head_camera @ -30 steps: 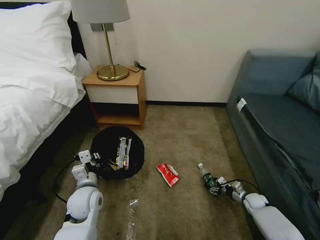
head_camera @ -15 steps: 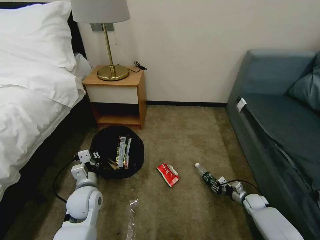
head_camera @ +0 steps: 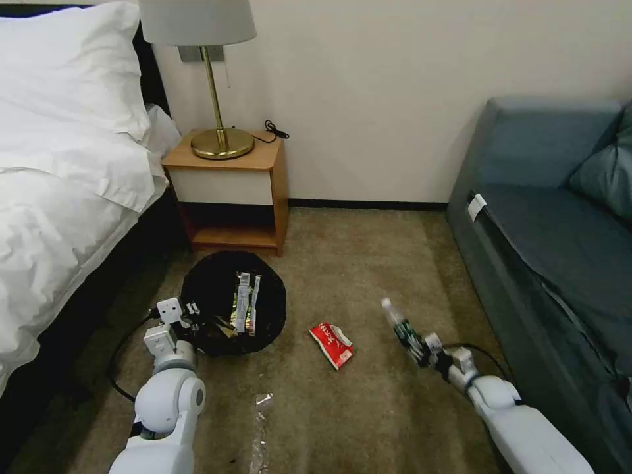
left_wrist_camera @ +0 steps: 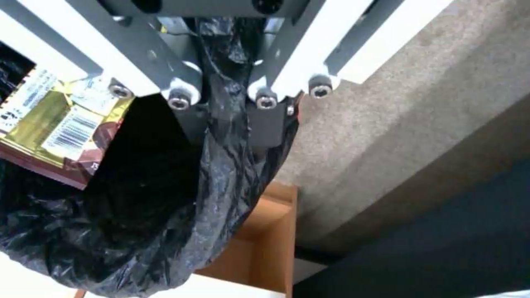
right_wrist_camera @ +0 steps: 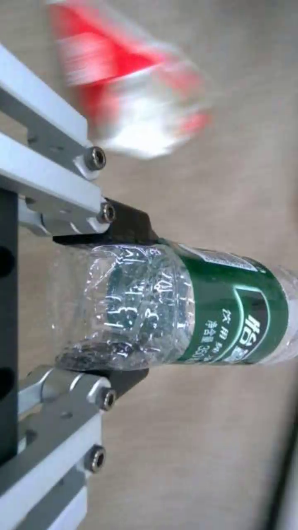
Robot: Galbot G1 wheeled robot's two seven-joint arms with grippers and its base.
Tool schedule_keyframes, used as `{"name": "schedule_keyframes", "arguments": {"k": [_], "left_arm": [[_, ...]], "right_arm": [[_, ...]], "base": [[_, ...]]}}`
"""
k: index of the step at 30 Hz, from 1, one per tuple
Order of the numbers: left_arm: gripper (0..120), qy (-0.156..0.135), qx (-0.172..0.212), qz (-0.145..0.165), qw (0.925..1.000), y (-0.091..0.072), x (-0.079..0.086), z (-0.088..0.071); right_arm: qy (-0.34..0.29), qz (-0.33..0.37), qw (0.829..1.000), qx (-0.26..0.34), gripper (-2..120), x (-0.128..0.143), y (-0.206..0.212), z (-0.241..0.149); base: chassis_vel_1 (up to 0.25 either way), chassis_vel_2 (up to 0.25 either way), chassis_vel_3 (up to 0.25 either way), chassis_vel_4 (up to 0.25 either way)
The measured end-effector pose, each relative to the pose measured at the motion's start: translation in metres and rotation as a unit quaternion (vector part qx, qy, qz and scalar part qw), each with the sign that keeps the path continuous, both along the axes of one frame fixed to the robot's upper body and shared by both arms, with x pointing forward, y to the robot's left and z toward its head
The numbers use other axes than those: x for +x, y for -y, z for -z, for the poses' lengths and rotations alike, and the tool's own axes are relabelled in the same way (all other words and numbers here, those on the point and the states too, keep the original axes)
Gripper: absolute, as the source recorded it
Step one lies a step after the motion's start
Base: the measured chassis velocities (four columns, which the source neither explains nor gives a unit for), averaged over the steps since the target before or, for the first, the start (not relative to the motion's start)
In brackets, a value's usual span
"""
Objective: Pick up the trash bin, then pick up the garbage on the floor and place it into the trash bin.
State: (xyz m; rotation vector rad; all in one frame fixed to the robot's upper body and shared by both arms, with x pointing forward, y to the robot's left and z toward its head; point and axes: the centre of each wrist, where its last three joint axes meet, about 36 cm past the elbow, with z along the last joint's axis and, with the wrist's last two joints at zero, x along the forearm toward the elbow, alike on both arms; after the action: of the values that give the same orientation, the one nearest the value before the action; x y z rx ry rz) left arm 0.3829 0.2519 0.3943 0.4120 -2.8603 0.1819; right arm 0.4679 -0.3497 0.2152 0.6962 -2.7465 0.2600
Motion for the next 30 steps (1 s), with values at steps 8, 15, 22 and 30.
{"name": "schedule_keyframes", "arguments": {"k": [8, 15, 22, 30], "left_arm": [[4, 0.001, -0.005, 0.001, 1.0000, 0.002, 0.007, 0.001], [4, 0.004, -0.011, 0.001, 0.9999, 0.001, 0.017, 0.001], [4, 0.005, -0.016, 0.005, 0.9999, 0.005, 0.022, 0.001], [4, 0.005, -0.020, 0.006, 0.9998, 0.009, 0.023, -0.002]], "right_arm": [[0.124, -0.040, 0.987, 0.091, 31, 0.046, -0.167, -0.081], [0.160, -0.089, 0.971, 0.151, 31, 0.036, -0.265, -0.161], [0.154, -0.109, 0.969, 0.160, 31, 0.023, -0.290, -0.165], [0.131, -0.126, 0.972, 0.150, 31, 0.010, -0.313, -0.144]], "base": [[0.000, 0.000, 0.000, 0.000], [0.000, 0.000, 0.000, 0.000], [0.000, 0.000, 0.000, 0.000], [0.000, 0.000, 0.000, 0.000]]}}
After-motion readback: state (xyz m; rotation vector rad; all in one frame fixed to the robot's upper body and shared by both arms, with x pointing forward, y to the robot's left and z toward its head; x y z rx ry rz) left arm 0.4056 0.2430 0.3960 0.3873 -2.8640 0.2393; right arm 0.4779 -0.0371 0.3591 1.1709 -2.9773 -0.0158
